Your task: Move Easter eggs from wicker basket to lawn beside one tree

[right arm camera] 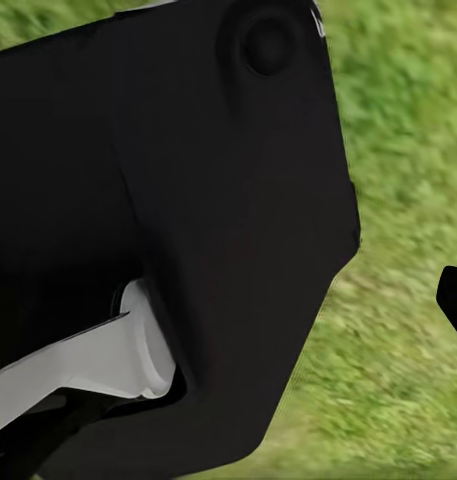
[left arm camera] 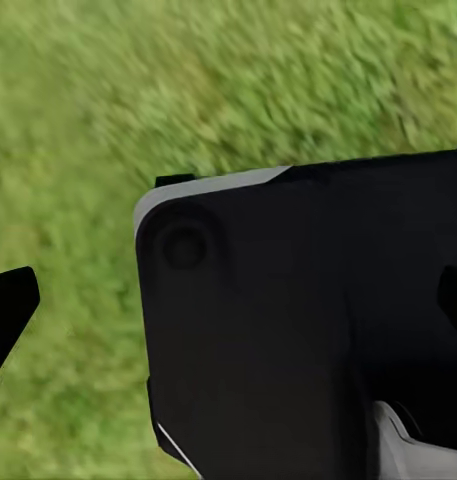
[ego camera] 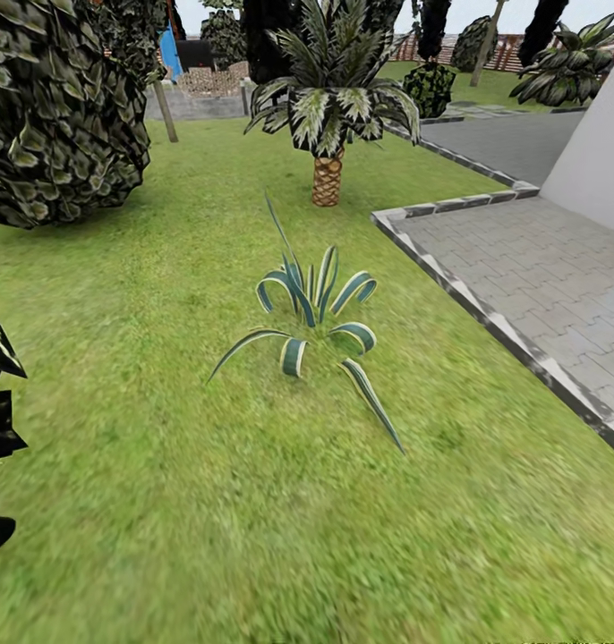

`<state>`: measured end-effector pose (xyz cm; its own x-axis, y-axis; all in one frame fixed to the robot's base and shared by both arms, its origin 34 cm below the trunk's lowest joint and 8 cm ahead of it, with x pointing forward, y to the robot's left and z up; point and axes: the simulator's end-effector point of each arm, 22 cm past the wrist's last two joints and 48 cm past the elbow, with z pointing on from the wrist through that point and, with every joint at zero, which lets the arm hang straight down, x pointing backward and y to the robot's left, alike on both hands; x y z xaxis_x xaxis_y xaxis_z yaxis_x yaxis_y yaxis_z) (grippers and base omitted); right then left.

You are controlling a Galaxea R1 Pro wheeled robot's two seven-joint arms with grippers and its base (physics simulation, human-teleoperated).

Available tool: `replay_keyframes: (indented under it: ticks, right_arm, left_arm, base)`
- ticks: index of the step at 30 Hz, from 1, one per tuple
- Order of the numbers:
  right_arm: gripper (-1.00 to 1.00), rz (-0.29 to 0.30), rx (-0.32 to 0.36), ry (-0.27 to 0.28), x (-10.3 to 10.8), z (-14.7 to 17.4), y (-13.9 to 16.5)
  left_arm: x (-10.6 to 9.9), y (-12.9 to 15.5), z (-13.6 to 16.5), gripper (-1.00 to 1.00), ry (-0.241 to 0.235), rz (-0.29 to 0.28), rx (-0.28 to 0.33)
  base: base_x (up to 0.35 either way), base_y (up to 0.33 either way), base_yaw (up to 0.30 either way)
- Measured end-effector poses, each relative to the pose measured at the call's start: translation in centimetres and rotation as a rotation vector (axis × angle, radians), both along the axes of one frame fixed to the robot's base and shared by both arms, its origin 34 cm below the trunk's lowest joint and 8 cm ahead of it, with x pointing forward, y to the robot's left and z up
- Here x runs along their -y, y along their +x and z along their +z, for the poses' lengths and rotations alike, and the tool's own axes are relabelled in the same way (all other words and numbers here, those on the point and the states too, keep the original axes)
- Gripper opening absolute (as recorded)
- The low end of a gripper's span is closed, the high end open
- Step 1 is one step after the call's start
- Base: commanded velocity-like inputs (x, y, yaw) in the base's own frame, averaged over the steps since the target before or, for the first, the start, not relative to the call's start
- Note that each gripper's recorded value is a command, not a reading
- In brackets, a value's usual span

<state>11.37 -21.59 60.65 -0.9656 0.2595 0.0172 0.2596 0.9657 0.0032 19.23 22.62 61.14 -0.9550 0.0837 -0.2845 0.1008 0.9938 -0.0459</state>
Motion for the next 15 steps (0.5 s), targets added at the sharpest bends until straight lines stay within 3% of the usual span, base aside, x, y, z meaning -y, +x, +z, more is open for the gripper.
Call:
replay_keyframes:
  ticks: [9, 15]
  right_arm:
    - [1.00, 0.002, -0.004, 0.000, -0.03, 0.00, -0.16]
    - [1.00, 0.006, -0.004, 0.003, -0.12, 0.01, -0.16]
  left_arm:
    - [0.00, -0.08, -0.03, 1.00, 0.000, -0.002, -0.002]
    - [0.02, -0.07, -0.02, 1.00, -0.001, -0.004, -0.001]
  base:
    - [0.020, 0.031, -0.033]
    - [0.003, 0.005, -0.176]
